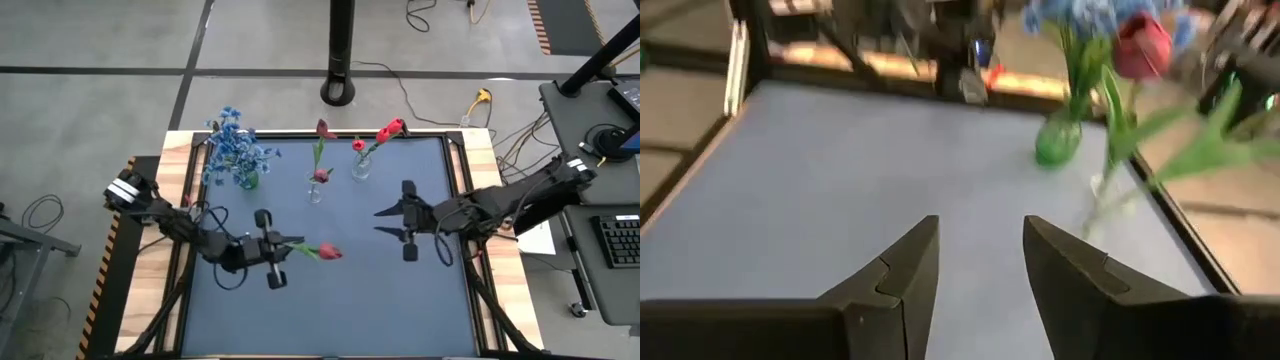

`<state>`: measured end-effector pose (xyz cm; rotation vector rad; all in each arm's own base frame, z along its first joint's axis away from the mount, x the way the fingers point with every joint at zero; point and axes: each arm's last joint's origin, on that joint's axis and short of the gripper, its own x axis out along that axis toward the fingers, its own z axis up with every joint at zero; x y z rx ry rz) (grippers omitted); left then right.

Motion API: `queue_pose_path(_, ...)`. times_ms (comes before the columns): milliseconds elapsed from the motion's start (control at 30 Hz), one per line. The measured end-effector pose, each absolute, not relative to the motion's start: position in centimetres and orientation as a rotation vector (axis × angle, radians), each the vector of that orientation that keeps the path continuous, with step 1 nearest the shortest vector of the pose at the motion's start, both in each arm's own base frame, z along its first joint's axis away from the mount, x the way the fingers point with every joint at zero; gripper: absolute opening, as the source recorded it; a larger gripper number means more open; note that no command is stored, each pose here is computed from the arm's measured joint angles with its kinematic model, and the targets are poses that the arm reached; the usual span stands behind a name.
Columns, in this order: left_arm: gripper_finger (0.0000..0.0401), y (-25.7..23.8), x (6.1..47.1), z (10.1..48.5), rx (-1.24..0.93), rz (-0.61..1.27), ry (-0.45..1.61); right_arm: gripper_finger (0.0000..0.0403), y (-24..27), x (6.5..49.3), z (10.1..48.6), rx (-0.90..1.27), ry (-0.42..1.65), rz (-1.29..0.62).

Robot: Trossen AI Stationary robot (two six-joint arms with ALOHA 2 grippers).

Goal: Sort flowers into vase by color
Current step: Put the dark red tulip into the bottom transparent vase

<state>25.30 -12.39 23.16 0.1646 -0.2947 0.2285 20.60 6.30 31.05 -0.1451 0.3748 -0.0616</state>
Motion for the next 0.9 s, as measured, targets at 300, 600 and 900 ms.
queue_pose_path(300,0.0,-10.1,25.5,22.4,0.236,0.177,-0.36,0.0186,7.8,25.5,28.8,-0.189,0.08,-0.065)
queue_pose_path(600,0.0,-7.6,26.6,21.8,0.23,0.112,-0.409,0.0215,8.0,30.5,27.7,-0.256,-0.033,-0.12)
queue_pose_path(900,0.0,-7.5,26.9,21.1,0.231,0.152,-0.373,0.0217,8.4,33.6,28.9,-0.231,-0.123,0.014)
